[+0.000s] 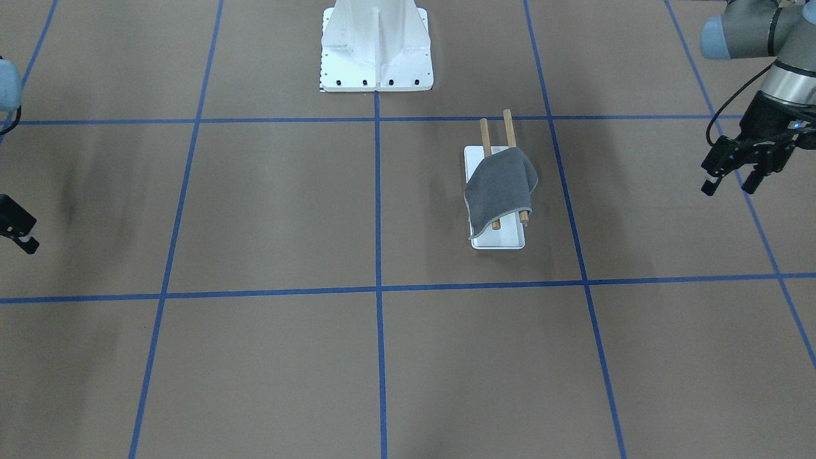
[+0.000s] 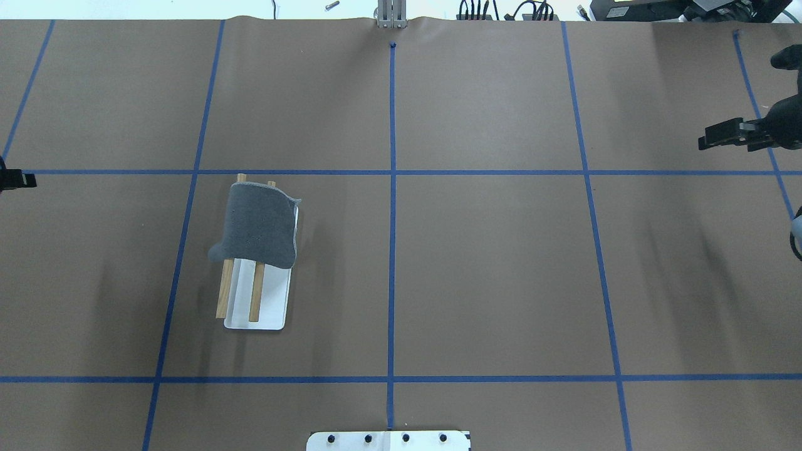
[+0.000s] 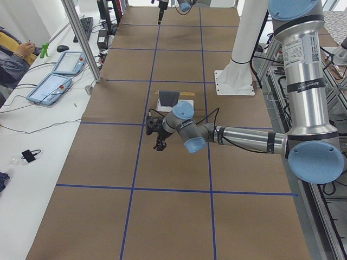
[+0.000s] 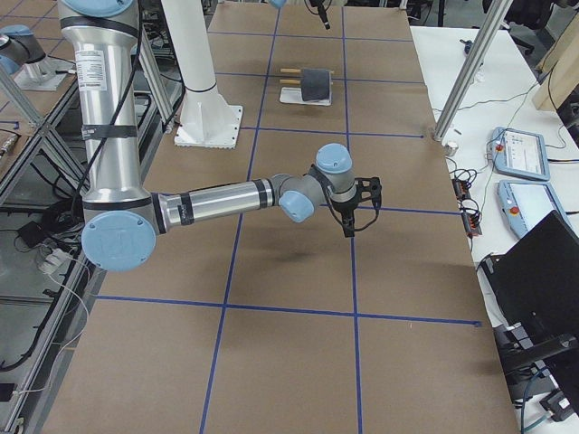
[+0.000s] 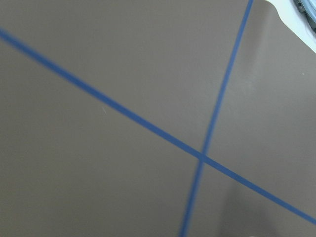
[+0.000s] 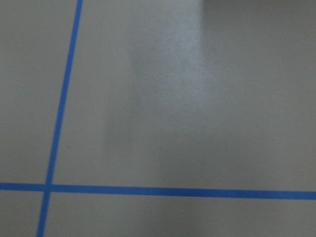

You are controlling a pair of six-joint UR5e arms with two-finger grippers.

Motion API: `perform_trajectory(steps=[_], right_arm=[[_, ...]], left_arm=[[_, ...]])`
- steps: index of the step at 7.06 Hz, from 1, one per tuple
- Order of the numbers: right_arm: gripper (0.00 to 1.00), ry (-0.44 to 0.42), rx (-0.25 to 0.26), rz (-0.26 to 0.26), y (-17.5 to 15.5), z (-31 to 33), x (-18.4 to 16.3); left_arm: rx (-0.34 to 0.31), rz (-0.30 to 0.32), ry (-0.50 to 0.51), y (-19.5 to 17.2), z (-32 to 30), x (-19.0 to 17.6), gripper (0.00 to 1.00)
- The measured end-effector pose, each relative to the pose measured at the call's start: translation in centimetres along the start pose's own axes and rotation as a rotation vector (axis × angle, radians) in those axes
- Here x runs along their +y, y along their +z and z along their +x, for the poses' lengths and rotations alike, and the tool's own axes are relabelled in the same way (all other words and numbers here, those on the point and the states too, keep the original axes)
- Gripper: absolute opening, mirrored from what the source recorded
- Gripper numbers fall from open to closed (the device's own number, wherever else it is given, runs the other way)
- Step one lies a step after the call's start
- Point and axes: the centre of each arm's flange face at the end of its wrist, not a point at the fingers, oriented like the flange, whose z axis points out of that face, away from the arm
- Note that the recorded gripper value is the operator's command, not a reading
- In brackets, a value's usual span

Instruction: Hang towel on rack

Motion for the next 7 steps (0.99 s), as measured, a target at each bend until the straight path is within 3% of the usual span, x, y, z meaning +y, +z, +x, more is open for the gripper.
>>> perform_trajectory(steps=[1, 2, 4, 7], right_arm=[[1.00, -0.032, 0.002, -0.023, -0.8, 5.0, 0.2], [1.00, -0.073, 0.009, -0.044, -1.3, 9.9, 0.4], [1.00, -0.171, 0.046, -0.119, -2.5, 16.5, 0.5], [1.00, -0.193, 0.066, -0.198, -4.3, 19.0, -0.8]], left_arm=[[-0.057, -0.028, 0.108, -0.8, -3.9, -1.1, 0.98], [-0.071, -0.100, 0.164, -2.2, -8.3, -2.4, 0.98], [-0.018, -0.243, 0.147, -5.3, -13.9, -4.3, 0.98], [-0.002, -0.352, 0.134, -6.1, -17.1, -3.5, 0.98]])
